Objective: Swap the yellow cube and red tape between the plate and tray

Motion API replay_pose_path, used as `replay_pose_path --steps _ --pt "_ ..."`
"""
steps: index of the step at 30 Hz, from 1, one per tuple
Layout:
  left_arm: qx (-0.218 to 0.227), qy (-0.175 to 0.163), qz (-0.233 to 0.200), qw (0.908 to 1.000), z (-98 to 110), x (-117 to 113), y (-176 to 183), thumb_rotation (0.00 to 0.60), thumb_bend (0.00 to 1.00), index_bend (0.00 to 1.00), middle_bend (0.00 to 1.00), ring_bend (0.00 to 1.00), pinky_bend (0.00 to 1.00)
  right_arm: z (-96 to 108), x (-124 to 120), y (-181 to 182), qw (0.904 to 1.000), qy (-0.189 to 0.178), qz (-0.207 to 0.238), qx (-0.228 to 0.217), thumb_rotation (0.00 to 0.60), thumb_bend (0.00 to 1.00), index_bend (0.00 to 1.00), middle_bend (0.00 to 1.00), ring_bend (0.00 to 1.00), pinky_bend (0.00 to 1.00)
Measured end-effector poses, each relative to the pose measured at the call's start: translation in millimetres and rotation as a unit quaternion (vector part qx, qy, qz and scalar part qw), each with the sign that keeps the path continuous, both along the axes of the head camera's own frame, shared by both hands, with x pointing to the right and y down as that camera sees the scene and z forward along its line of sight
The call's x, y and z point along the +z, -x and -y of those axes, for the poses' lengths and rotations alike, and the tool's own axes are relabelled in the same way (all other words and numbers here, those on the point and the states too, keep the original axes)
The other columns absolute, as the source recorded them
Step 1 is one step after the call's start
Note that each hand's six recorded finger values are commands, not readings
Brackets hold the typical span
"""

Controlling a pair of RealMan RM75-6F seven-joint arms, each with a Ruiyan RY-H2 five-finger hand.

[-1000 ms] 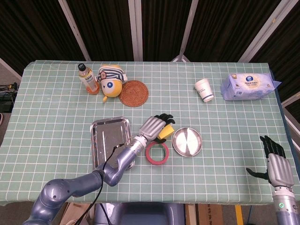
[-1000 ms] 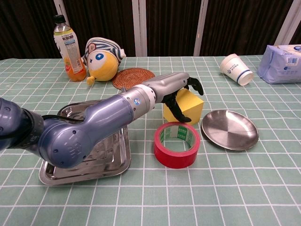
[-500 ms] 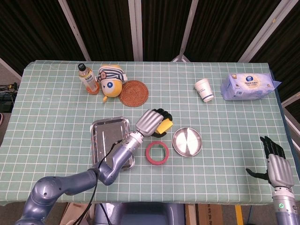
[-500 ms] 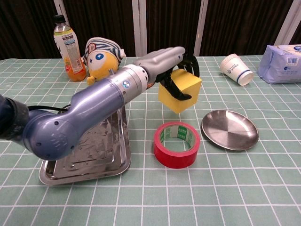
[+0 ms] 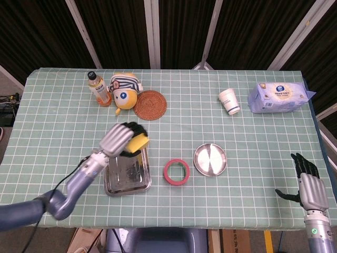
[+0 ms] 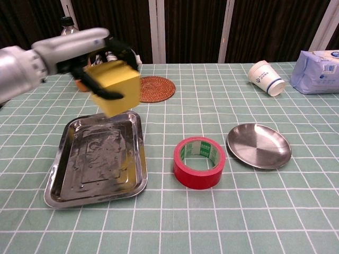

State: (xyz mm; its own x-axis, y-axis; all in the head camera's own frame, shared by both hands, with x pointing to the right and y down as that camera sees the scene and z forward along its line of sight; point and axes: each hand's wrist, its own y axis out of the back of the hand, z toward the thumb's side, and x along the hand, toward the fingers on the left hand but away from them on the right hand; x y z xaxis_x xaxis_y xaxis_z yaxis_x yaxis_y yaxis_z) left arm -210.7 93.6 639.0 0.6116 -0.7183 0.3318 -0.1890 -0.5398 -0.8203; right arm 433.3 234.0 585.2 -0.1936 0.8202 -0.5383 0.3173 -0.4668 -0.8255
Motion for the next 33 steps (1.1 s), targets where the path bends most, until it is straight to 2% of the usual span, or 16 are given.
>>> replay_pose_path --steps 3,5,9,14,19,26,29,33 --pt "0.005 0.027 0.023 0.9994 -27 9 35 0.6 0.52 0.39 0.33 0.35 0.48 -1 1 2 1.0 0.001 -0.002 -0.003 0.6 0.02 0.0 0.0 0.0 0.0" --pt "0.007 0.034 0.029 0.999 -36 14 47 0.6 0.51 0.39 0.32 0.35 0.48 -2 2 4 1.0 0.004 -0.002 -0.005 0.6 0.02 0.0 0.0 0.0 0.0" --pt "-0.003 0.039 0.03 0.9988 -41 25 68 0.6 0.43 0.38 0.28 0.31 0.46 -2 3 3 1.0 0.005 -0.004 -0.003 0.6 0.02 0.0 0.0 0.0 0.0" --pt "-0.014 0.054 0.025 0.9981 -46 45 88 0.6 0.23 0.36 0.14 0.12 0.3 -2 3 1 1.0 0.002 -0.005 0.001 0.6 0.02 0.0 0.0 0.0 0.0" --pt "-0.023 0.068 0.006 0.9974 -52 59 88 0.6 0.12 0.35 0.1 0.07 0.27 -2 5 2 1.0 0.007 -0.003 0.0 0.6 0.02 0.0 0.0 0.0 0.0" --pt "-0.033 0.041 -0.022 0.9984 -53 63 76 0.6 0.0 0.33 0.06 0.0 0.16 -2 4 2 1.0 0.006 0.0 0.001 0.6 0.02 0.0 0.0 0.0 0.0" --pt "-0.043 0.028 -0.041 0.9979 -51 59 71 0.6 0.0 0.3 0.02 0.0 0.1 -2 3 2 1.0 0.005 0.0 0.0 0.6 0.02 0.0 0.0 0.0 0.0" --pt "-0.061 0.002 -0.083 0.9947 -46 44 67 0.6 0.0 0.28 0.01 0.0 0.08 -2 3 2 1.0 0.006 -0.003 -0.007 0.6 0.02 0.0 0.0 0.0 0.0"
